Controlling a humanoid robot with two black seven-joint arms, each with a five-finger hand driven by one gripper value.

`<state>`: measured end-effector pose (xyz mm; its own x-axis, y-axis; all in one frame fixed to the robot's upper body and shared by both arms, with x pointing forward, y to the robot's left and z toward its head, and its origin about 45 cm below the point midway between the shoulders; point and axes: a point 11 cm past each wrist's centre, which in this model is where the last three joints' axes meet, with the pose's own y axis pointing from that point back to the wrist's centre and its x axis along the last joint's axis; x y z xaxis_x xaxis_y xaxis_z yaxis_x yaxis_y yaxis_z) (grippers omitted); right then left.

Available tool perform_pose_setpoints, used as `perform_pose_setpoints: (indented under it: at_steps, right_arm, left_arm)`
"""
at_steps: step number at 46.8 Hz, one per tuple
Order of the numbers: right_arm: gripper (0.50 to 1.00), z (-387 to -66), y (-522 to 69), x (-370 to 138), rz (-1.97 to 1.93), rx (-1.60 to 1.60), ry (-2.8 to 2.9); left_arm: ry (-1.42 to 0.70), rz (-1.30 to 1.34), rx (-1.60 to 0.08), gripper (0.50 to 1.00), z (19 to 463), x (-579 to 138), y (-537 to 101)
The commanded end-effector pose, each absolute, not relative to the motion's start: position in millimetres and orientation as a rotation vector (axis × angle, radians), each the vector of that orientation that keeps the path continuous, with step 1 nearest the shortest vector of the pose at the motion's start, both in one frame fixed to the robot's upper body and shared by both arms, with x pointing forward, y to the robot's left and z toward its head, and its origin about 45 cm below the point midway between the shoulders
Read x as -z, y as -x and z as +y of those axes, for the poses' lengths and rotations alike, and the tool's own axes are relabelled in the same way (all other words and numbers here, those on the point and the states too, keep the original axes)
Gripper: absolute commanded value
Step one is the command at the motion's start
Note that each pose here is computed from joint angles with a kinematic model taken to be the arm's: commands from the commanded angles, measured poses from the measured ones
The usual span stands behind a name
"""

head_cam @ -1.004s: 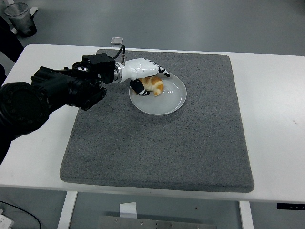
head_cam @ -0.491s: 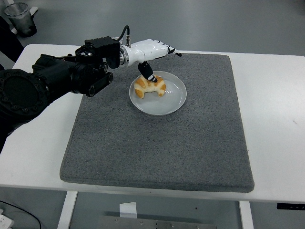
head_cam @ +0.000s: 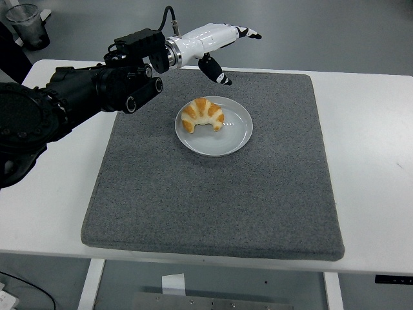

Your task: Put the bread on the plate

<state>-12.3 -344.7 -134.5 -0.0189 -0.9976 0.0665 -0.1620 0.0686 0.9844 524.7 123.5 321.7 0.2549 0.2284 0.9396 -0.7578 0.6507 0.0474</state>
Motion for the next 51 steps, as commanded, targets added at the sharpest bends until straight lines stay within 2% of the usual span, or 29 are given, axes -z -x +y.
perform_pose_setpoints:
  at_steps: [1, 12, 29, 40, 51]
  right_arm:
    - [0.932, -345, 12, 135, -1.369, 1.086, -1.271]
    - [0.932, -345, 12, 135, -1.370, 1.087, -1.270]
    - [0.932, -345, 12, 135, -1.369, 1.086, -1.271]
    - [0.932, -345, 12, 135, -1.369, 1.086, -1.271]
    - [0.932, -345, 12, 135, -1.370, 1.087, -1.270]
  left_arm:
    - [-0.516, -1.062, -0.762, 1.000, 123, -326, -526]
    - [-0.265, -0.731, -0.962, 1.000, 129, -348, -533]
    - [0.106, -0.191, -1.312, 1.000, 231, -341, -544]
    - [0.263, 0.048, -1.446, 1.000, 280, -317, -539]
    - [0.443, 0.240, -1.517, 1.000, 296, -296, -533]
